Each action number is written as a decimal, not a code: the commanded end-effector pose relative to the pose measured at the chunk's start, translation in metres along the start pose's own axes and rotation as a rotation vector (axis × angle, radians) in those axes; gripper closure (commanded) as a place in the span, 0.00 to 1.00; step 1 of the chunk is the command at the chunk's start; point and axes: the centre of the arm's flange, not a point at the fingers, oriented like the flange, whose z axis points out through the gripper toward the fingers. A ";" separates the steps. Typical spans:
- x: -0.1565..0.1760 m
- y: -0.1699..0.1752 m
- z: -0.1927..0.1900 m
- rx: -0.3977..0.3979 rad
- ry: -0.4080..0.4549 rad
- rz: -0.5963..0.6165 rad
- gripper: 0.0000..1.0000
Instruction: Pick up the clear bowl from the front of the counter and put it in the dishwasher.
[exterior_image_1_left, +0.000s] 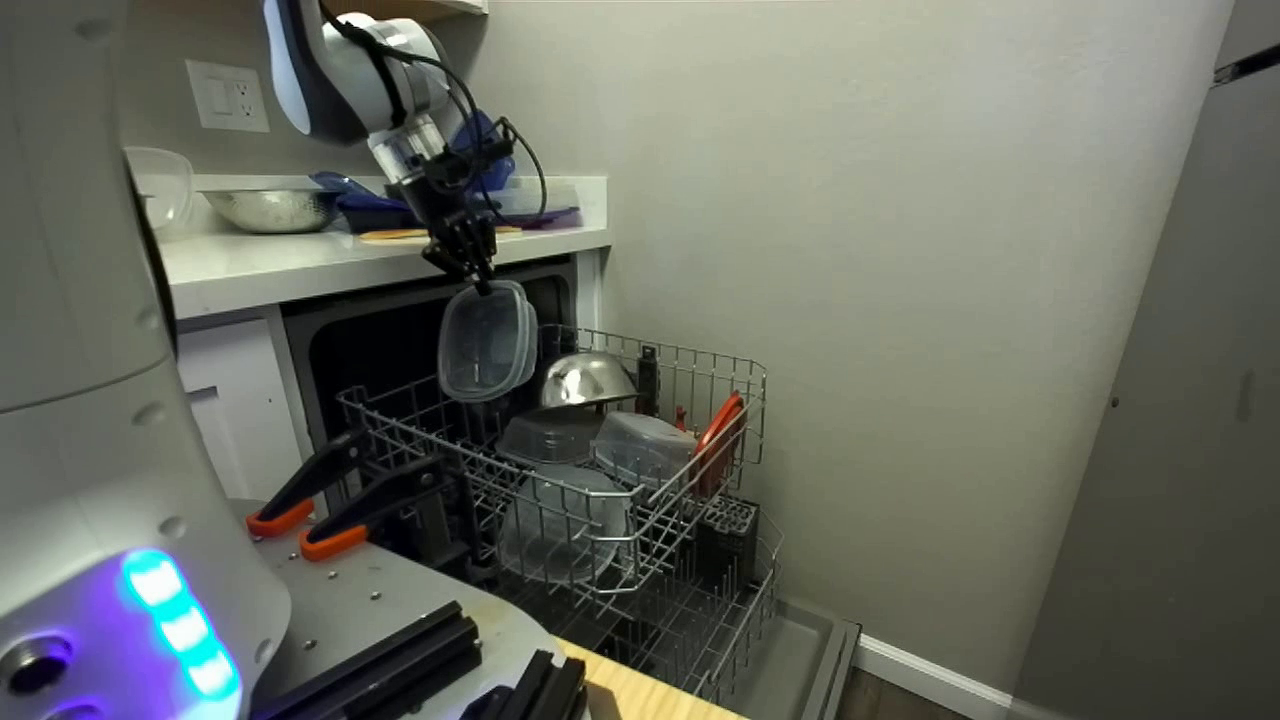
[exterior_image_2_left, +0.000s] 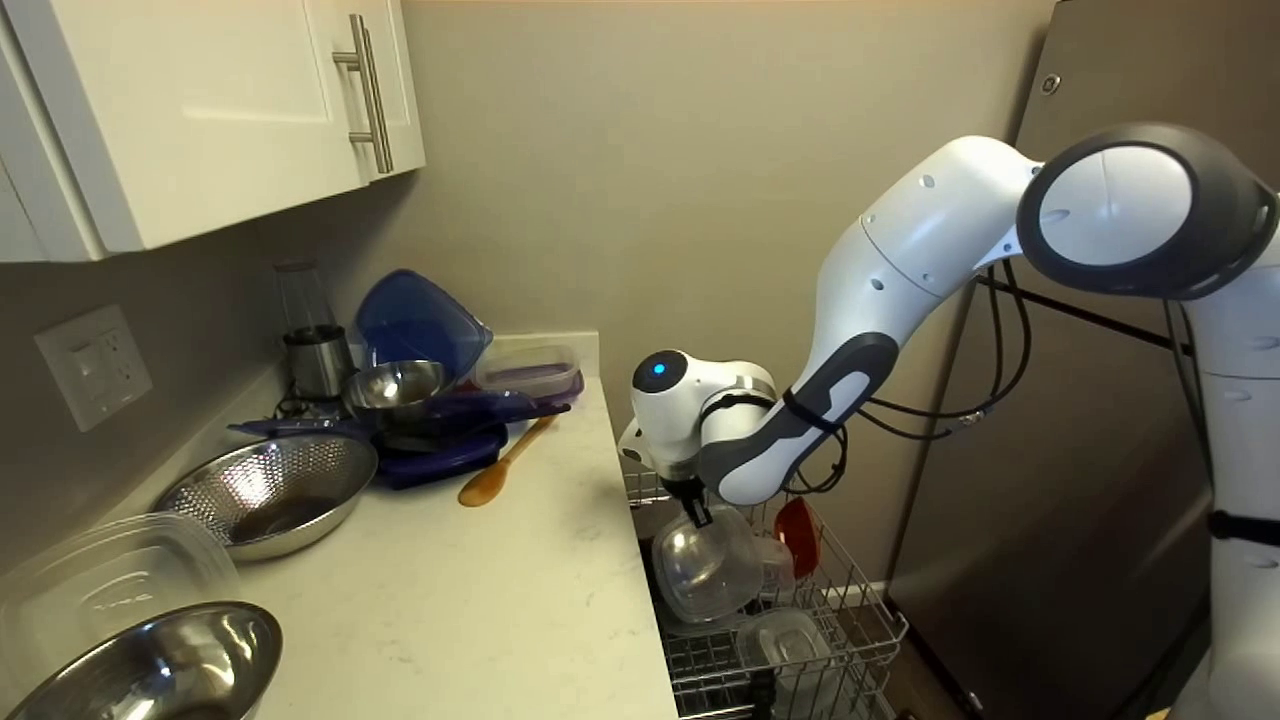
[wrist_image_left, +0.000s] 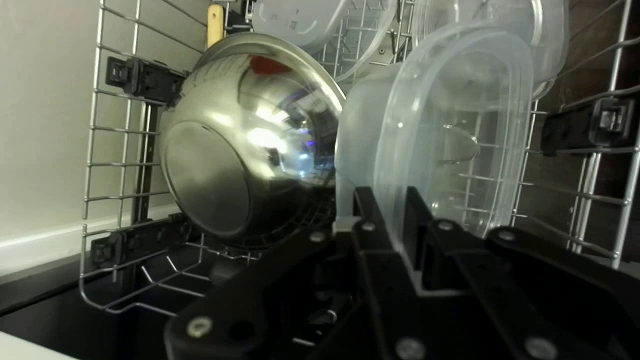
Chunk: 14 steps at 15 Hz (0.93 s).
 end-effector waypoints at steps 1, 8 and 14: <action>-0.006 -0.012 0.014 -0.002 0.064 -0.044 0.96; -0.016 -0.033 0.043 -0.015 0.132 -0.008 0.96; -0.015 -0.041 0.051 -0.149 0.081 -0.039 0.96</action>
